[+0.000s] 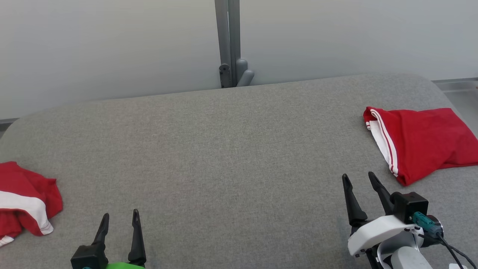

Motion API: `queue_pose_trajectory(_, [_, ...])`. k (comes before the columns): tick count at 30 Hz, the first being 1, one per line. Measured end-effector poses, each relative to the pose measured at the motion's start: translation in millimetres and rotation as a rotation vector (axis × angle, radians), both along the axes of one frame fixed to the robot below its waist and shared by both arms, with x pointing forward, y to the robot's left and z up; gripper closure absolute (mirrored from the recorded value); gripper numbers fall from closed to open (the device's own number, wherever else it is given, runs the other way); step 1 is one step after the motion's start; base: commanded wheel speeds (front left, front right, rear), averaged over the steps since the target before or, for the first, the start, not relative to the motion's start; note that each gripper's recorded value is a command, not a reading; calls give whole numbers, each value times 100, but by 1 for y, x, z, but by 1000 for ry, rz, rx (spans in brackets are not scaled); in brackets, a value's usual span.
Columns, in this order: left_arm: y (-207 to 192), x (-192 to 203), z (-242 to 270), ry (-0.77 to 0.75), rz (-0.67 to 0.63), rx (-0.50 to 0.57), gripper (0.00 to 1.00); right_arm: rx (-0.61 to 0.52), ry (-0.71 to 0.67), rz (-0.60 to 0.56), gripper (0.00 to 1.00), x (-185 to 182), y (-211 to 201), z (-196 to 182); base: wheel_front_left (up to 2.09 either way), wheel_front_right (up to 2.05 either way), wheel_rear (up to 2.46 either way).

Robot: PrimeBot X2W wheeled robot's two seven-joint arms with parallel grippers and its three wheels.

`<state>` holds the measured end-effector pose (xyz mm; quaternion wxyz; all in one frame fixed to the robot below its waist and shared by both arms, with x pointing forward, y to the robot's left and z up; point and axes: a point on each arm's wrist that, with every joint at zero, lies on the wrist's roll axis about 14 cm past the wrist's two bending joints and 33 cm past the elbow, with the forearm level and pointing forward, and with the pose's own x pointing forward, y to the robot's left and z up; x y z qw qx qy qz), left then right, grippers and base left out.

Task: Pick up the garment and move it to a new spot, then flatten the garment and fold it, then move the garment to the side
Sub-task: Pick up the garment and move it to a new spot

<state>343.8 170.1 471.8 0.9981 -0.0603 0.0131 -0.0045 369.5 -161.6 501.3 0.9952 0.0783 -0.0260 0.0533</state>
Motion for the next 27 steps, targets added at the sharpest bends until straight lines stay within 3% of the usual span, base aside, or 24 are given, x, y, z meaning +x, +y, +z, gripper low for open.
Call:
queue_pose_trajectory(14, [12,-4,-6,19,40,-1,0,-15,16,56,0,4,18,-6,0,0,0])
queue_pose_trajectory(27, [94,-53,-15,48,326,6,0,-14,16,362,0,19,123,-5,0,0,0])
